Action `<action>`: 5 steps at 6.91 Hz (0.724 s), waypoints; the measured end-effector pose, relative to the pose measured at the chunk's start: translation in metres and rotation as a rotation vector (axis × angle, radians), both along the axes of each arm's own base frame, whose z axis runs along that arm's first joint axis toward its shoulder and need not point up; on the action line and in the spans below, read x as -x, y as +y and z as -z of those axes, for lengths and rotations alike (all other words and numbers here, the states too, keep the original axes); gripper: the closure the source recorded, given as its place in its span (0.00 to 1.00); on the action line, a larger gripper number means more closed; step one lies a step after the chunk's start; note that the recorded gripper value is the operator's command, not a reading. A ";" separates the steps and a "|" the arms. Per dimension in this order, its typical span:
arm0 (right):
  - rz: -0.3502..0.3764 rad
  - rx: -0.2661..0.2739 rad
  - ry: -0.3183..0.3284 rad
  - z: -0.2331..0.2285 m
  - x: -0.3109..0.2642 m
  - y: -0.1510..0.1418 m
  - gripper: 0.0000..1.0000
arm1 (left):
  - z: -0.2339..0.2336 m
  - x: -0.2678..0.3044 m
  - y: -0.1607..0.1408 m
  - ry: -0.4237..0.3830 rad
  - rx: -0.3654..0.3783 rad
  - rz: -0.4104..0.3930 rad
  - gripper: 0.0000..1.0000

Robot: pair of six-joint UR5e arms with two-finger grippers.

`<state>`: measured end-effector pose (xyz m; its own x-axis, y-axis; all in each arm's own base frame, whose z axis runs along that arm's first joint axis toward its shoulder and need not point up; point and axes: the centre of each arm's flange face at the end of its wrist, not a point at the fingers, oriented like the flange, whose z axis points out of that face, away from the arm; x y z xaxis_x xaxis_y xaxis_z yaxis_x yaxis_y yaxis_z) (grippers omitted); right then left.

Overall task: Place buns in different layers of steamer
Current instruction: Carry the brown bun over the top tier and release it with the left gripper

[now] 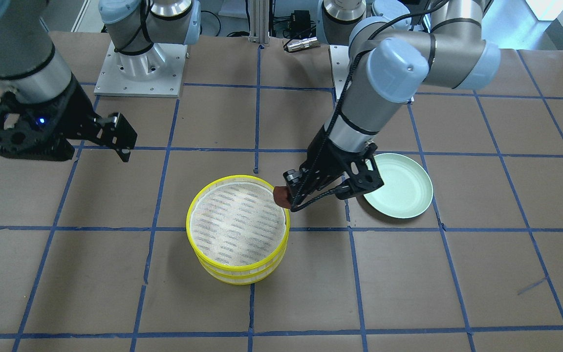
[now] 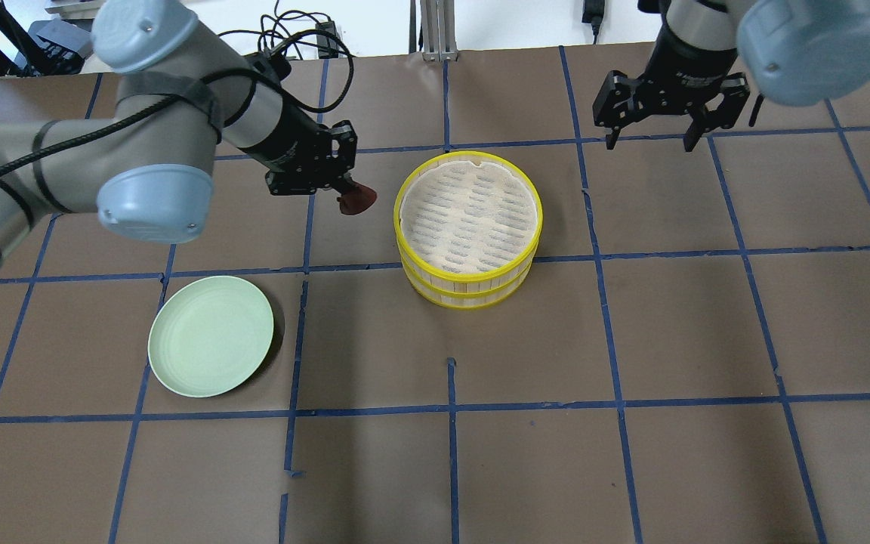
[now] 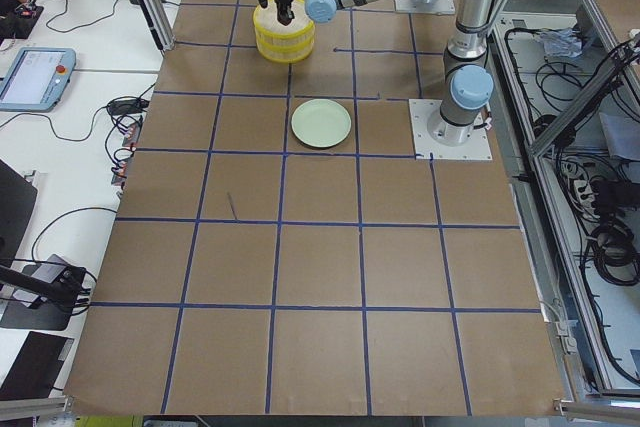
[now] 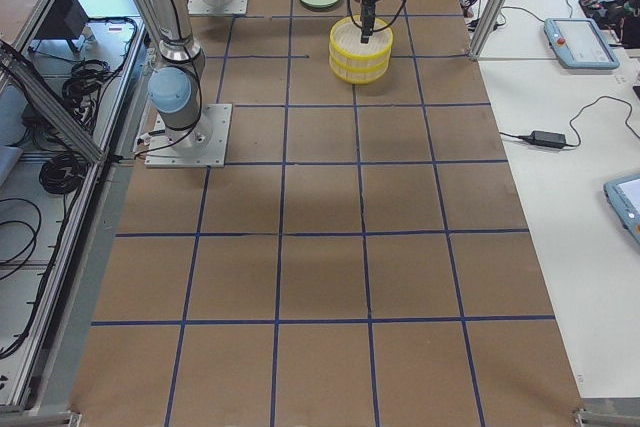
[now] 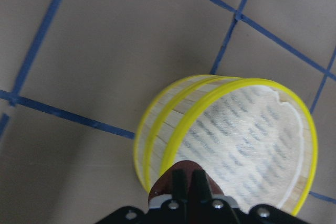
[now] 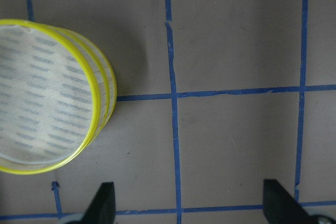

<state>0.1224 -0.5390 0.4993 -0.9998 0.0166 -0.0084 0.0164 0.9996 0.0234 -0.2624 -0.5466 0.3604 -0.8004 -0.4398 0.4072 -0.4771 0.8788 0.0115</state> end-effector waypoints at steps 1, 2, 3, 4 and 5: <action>-0.044 -0.009 -0.001 -0.019 -0.007 0.016 0.00 | 0.014 0.037 0.000 0.028 -0.007 -0.024 0.34; -0.068 -0.023 0.000 -0.021 -0.009 0.024 0.01 | 0.032 0.063 0.001 0.036 -0.018 -0.020 0.18; -0.074 -0.035 -0.004 -0.017 -0.010 0.029 0.00 | 0.044 0.074 0.000 0.035 -0.021 -0.013 0.06; -0.077 -0.031 -0.006 -0.014 -0.011 0.031 0.00 | 0.048 0.078 0.000 0.035 -0.019 -0.009 0.05; -0.081 -0.017 -0.003 -0.013 -0.011 0.031 0.00 | 0.043 0.079 -0.002 0.029 0.002 0.010 0.01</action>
<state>0.1330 -0.5078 0.5123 -0.9979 -0.0641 -0.0115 -0.0645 0.9971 0.0408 -0.3410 -0.5481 0.3170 -0.7929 -0.4309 0.4309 -0.4676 0.8837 0.0232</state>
